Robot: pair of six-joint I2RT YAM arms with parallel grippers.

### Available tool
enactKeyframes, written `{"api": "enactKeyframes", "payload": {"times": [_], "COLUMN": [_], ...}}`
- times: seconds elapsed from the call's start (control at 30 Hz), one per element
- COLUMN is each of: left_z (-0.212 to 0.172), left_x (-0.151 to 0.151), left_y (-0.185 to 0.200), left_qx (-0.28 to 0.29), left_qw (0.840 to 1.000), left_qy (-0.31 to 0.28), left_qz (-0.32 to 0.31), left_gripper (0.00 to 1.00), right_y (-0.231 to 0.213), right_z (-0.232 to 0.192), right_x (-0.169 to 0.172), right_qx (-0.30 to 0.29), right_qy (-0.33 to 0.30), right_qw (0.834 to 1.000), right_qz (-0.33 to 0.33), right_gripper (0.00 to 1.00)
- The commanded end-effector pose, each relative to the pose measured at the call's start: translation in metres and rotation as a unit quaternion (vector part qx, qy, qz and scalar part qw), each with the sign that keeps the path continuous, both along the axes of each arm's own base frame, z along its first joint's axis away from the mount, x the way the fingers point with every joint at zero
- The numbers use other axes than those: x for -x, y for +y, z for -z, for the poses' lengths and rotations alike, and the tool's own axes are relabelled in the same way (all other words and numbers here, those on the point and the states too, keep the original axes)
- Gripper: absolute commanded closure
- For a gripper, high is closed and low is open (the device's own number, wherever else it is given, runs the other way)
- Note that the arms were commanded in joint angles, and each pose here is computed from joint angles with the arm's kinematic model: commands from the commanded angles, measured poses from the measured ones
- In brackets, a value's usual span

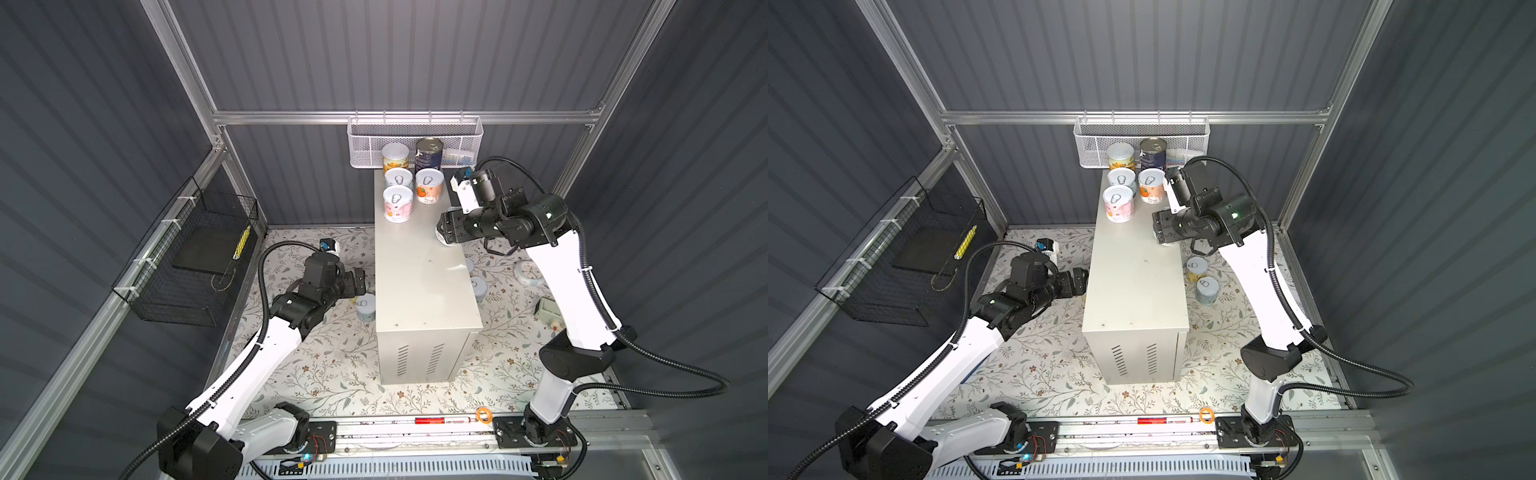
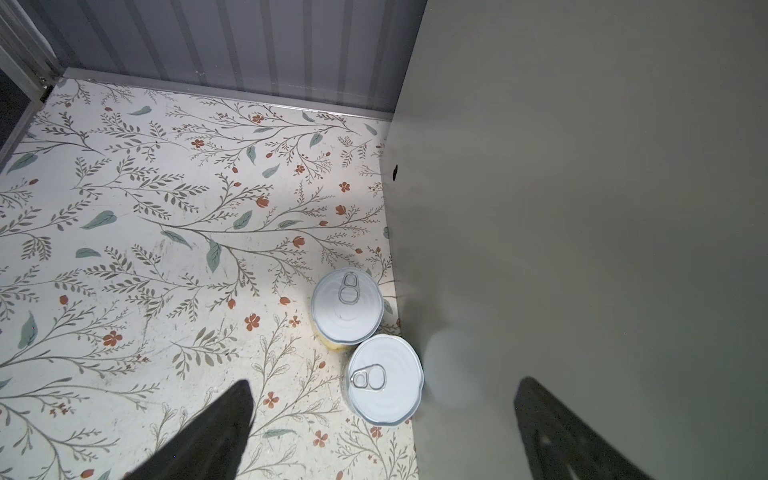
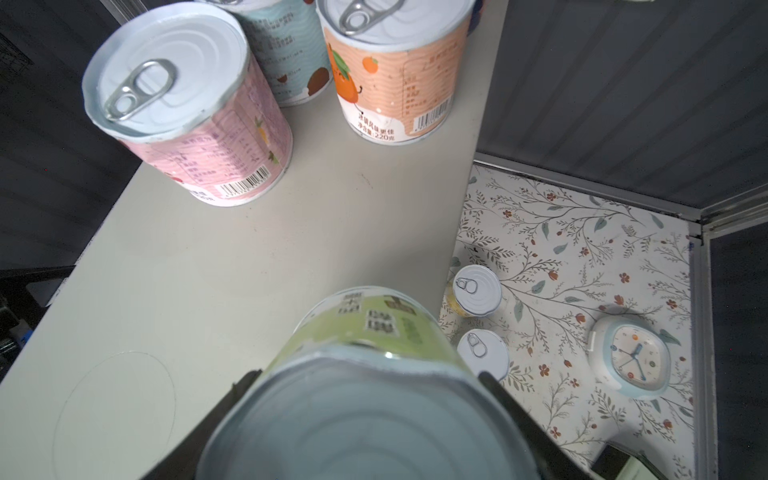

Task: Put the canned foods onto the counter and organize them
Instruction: 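Carry the green-labelled can toward the pink and orange-labelled cans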

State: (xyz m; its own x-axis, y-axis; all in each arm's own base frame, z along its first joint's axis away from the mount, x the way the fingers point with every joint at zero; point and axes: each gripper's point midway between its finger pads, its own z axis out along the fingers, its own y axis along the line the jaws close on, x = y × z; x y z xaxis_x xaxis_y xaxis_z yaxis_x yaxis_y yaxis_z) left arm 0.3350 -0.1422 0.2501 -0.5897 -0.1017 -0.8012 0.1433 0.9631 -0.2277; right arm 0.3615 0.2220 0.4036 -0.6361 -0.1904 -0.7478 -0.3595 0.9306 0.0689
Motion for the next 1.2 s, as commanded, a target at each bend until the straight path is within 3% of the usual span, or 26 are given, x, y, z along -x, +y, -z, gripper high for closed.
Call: {"api": "enactKeyframes", "payload": {"times": [0.0,0.27,0.47,0.63,0.93,1.17], "left_z": [-0.001,0.001,-0.002,-0.004,-0.011,-0.013], "left_x": [0.001,-0.002,-0.001,0.000,0.001,-0.001], "left_y": [0.003,0.003,0.008,0.010,0.010,0.008], "left_qx": [-0.002,-0.006,-0.013,-0.017,-0.016,-0.014], "left_qw": [1.000,1.000,1.000,1.000,1.000,1.000], "left_qy": [-0.009,-0.010,-0.013,-0.014,-0.020,-0.021], "left_qz": [0.001,-0.002,-0.006,-0.008,-0.003,0.000], "left_gripper": [0.01,0.01,0.01,0.01,0.01,0.01], "right_y": [0.009,0.021,0.028,0.032,0.027,0.013], "right_z": [-0.009,-0.002,-0.001,-0.008,-0.042,-0.088], "right_x": [-0.006,-0.019,-0.025,-0.028,-0.022,0.010], "right_qx": [-0.013,-0.017,-0.025,-0.033,-0.052,-0.095], "right_qy": [-0.018,-0.015,-0.018,-0.030,-0.079,-0.126], "right_qw": [1.000,1.000,0.999,0.999,0.995,0.986], "right_qz": [-0.009,-0.012,-0.017,-0.024,-0.031,-0.048], "right_gripper": [0.94,0.51,0.29,0.03,0.02,0.08]}}
